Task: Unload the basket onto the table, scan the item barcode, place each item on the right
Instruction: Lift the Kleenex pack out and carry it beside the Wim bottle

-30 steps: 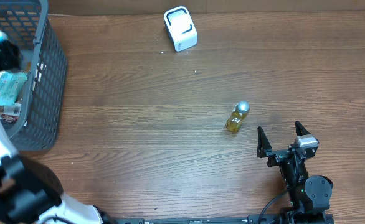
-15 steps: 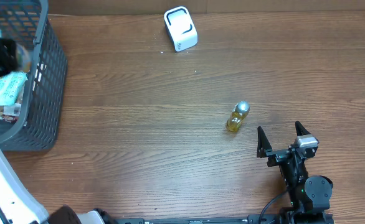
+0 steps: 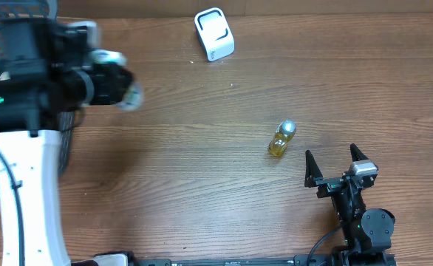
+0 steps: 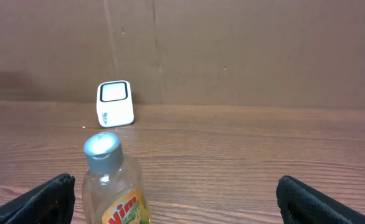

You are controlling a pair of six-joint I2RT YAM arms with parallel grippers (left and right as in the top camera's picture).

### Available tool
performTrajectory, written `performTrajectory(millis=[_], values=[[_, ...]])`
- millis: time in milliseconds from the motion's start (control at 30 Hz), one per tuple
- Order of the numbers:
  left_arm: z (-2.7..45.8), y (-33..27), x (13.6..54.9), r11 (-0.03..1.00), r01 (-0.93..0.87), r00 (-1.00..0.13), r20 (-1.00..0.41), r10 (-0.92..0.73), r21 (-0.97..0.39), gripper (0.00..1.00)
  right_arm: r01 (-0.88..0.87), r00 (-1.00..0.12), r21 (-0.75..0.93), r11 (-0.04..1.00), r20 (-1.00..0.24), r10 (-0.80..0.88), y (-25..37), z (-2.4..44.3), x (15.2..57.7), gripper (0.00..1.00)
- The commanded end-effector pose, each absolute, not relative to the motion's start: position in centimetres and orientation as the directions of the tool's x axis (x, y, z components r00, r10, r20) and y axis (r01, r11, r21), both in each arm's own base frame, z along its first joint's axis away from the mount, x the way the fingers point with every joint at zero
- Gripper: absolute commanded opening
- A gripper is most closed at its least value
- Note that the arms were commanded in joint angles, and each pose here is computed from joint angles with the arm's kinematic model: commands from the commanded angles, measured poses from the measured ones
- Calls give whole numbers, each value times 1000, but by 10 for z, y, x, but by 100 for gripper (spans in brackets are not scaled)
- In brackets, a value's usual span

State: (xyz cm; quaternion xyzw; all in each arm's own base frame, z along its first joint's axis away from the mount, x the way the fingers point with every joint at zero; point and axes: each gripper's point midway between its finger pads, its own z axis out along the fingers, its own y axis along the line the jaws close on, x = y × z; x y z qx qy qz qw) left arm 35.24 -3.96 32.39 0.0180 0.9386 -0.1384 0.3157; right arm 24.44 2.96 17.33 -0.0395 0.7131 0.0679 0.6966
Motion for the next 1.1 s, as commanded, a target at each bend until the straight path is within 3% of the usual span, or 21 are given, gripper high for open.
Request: performTrajectory(millis=[0,333,633,1067], values=[[299,-81,354,952,160,-846,-533,-3,-259,33,-139,-24,38,990,-999,35,27,171,245,100],[195,-191,357,951,243,-899,-411,148,-190,31,-139,-24,38,990,-999,35,27,171,245,100],[137,-253,351,954,257,-852,-502,148,-155,33,-139,-24,38,990,-999,35,27,171,245,100],[90,-276,330,963,263,-777,-604,178,-54,36,-139,-24,38,990,-999,35,27,171,245,100]])
